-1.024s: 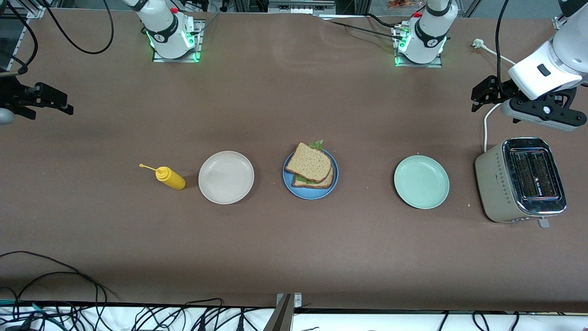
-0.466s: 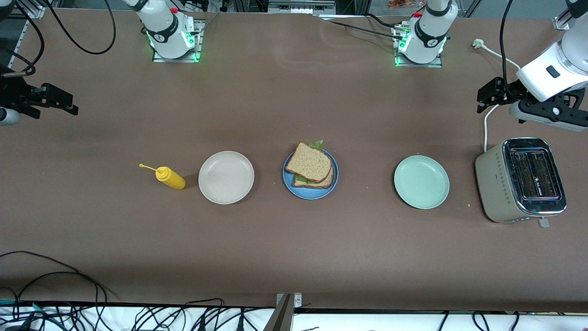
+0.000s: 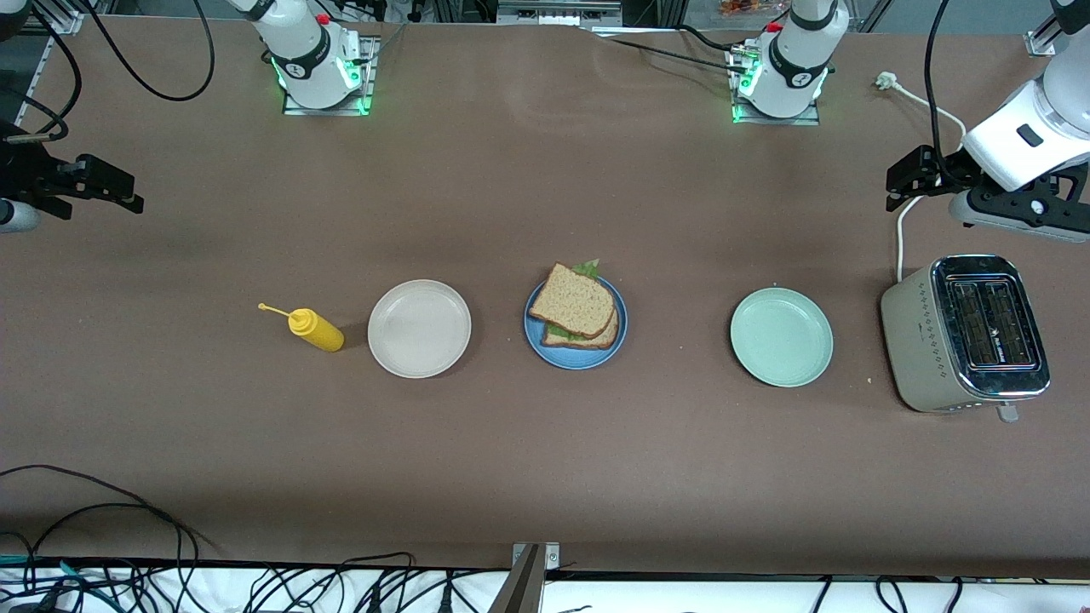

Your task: Make sandwich in blue plate with both arms

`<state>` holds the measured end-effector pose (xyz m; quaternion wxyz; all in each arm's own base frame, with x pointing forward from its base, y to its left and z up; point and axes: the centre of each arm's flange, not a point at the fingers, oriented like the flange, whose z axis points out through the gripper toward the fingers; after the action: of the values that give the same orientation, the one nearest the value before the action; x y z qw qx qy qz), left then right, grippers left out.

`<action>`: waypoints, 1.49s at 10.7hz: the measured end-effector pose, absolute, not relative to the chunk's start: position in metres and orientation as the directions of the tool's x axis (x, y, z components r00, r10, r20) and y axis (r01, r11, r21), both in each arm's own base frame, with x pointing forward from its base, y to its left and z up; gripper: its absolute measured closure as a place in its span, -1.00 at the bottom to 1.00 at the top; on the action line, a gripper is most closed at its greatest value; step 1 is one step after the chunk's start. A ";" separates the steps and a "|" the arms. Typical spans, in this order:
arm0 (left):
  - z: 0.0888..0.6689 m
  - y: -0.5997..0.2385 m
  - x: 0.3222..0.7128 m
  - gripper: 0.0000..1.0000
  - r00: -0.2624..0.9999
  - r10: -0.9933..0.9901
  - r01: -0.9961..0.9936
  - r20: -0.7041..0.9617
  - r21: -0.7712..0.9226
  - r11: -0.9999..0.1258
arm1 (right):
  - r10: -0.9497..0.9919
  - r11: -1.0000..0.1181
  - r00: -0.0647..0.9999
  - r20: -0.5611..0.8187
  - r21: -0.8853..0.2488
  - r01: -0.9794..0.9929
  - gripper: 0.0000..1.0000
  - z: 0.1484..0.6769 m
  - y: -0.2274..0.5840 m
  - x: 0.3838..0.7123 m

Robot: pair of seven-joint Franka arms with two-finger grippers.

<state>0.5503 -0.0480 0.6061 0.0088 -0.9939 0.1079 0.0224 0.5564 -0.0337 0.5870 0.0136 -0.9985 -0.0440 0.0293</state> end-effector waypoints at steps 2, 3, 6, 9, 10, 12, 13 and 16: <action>0.606 -0.048 0.550 -1.00 0.976 -0.213 -0.214 -0.047 -0.013 -0.977 | 0.089 -0.996 0.994 -0.058 -0.024 0.087 -1.00 0.587 -0.034 0.556; 0.606 -0.048 0.550 -1.00 0.976 -0.213 -0.214 -0.048 -0.013 -0.977 | 0.089 -0.996 0.994 -0.058 -0.024 0.087 -1.00 0.587 -0.034 0.556; 0.606 -0.048 0.550 -1.00 0.976 -0.212 -0.213 -0.048 -0.012 -0.977 | 0.089 -0.996 0.994 -0.058 -0.024 0.087 -1.00 0.587 -0.034 0.556; 0.608 -0.048 0.550 -1.00 0.976 -0.212 -0.213 -0.043 -0.013 -0.977 | 0.072 -0.997 0.996 -0.051 -0.023 0.071 -1.00 0.592 -0.044 0.555; 0.608 -0.048 0.550 -1.00 0.976 -0.212 -0.213 -0.043 -0.013 -0.977 | 0.063 -0.998 0.997 -0.046 -0.022 0.062 -1.00 0.596 -0.049 0.554; 0.608 -0.048 0.550 -1.00 0.976 -0.213 -0.214 -0.043 -0.013 -0.977 | 0.062 -0.998 0.997 -0.046 -0.023 0.061 -1.00 0.598 -0.049 0.553; 0.608 -0.049 0.550 -1.00 0.976 -0.214 -0.214 -0.043 -0.013 -0.977 | 0.066 -0.998 0.996 -0.052 -0.024 0.065 -1.00 0.598 -0.047 0.553; 0.608 -0.049 0.550 -1.00 0.976 -0.214 -0.215 -0.043 -0.013 -0.977 | 0.071 -0.997 0.996 -0.062 -0.025 0.070 -1.00 0.597 -0.044 0.552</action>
<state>0.5502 -0.0489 0.6084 0.0089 -0.9939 0.1078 0.0207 0.5516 -0.0443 0.5968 0.0115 -0.9988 -0.0353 0.0316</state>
